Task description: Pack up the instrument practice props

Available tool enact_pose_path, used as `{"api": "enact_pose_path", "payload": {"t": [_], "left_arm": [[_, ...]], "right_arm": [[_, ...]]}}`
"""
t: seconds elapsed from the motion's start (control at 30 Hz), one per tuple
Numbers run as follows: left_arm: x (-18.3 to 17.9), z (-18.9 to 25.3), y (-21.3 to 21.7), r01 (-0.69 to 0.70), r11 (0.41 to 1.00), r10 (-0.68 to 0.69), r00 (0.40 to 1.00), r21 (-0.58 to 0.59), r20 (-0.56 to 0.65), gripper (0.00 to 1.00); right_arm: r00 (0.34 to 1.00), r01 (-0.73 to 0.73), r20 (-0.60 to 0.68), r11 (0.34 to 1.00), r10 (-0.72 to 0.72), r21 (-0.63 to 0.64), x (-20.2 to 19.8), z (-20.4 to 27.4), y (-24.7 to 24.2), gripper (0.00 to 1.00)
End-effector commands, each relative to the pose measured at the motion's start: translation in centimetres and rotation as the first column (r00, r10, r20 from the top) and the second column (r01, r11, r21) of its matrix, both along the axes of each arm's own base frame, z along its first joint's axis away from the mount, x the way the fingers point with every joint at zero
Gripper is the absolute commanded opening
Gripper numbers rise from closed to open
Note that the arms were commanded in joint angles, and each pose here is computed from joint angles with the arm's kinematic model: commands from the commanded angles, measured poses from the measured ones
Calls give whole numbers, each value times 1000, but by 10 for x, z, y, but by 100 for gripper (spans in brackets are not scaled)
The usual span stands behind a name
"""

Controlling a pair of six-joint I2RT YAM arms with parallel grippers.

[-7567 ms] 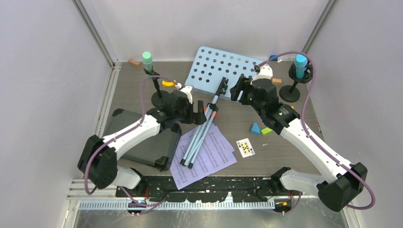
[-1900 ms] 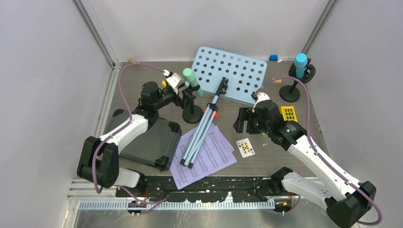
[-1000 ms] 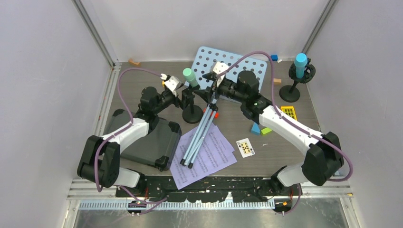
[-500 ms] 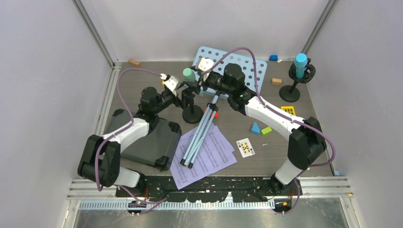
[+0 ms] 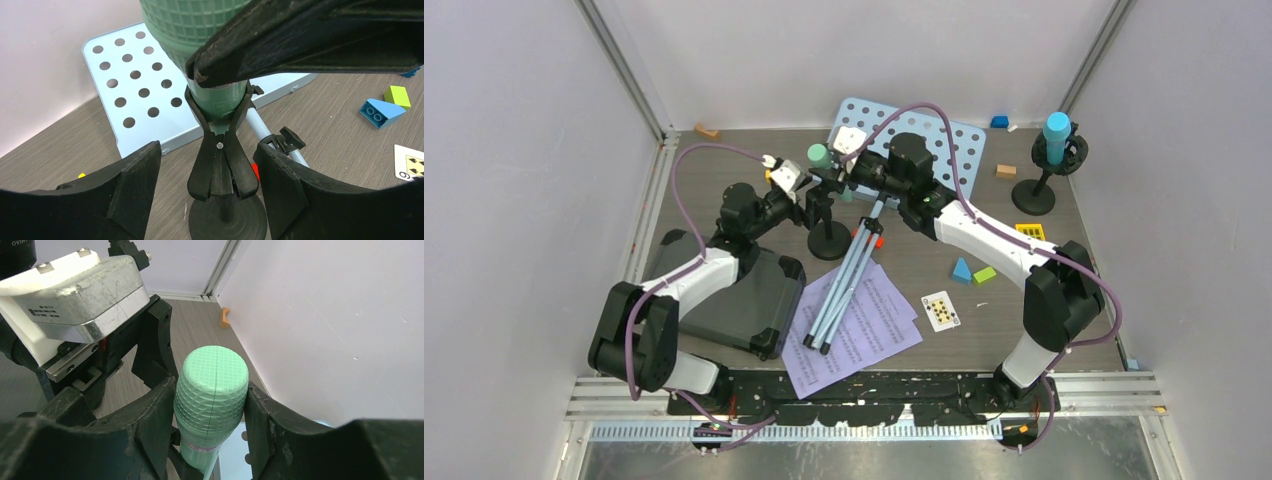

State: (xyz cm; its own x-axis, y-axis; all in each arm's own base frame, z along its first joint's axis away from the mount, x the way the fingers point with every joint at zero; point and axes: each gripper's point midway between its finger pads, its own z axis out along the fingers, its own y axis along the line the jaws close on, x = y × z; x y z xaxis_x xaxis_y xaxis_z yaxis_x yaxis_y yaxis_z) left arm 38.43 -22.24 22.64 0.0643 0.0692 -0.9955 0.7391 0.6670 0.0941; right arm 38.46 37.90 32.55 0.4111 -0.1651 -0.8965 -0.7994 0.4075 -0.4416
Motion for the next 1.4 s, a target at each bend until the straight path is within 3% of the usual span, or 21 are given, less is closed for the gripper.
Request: {"api": "enact_pose_path", "payload": {"t": [0.0, 0.2, 0.33, 0.4, 0.43, 1.0, 1.27, 1.37], "left_arm": [[7, 14, 0, -17, 999, 18, 999, -29, 45, 70], [11, 13, 1, -32, 999, 32, 999, -27, 29, 57], [12, 12, -3, -13, 1000, 13, 1000, -21, 13, 25], [12, 10, -5, 5, 1000, -6, 1000, -11, -1, 2], [11, 10, -6, 13, 1000, -13, 1000, -9, -6, 0], [11, 4, -6, 17, 1000, -17, 1000, 4, -9, 0], [11, 2, -6, 15, 1000, -15, 1000, 13, -21, 0], [11, 2, -5, 9, 1000, -9, 1000, 14, -21, 8]], "right_arm": [[997, -4, 78, 998, -1, 69, 1, 32, 4, 1], [997, -1, 75, 997, -5, 76, 0, 31, 2, 0], [997, 3, 74, 996, -10, 84, -1, 31, 2, 0], [997, 4, 77, 996, -11, 90, -1, 34, 1, 0], [997, 3, 80, 995, -10, 97, -2, 37, 0, 0], [928, 80, 346, 981, -137, 174, -38, 171, -50, 0], [911, 115, 363, 966, -195, 231, -66, 204, -82, 0], [915, 191, 308, 952, -261, 238, -65, 188, -99, 0]]}}
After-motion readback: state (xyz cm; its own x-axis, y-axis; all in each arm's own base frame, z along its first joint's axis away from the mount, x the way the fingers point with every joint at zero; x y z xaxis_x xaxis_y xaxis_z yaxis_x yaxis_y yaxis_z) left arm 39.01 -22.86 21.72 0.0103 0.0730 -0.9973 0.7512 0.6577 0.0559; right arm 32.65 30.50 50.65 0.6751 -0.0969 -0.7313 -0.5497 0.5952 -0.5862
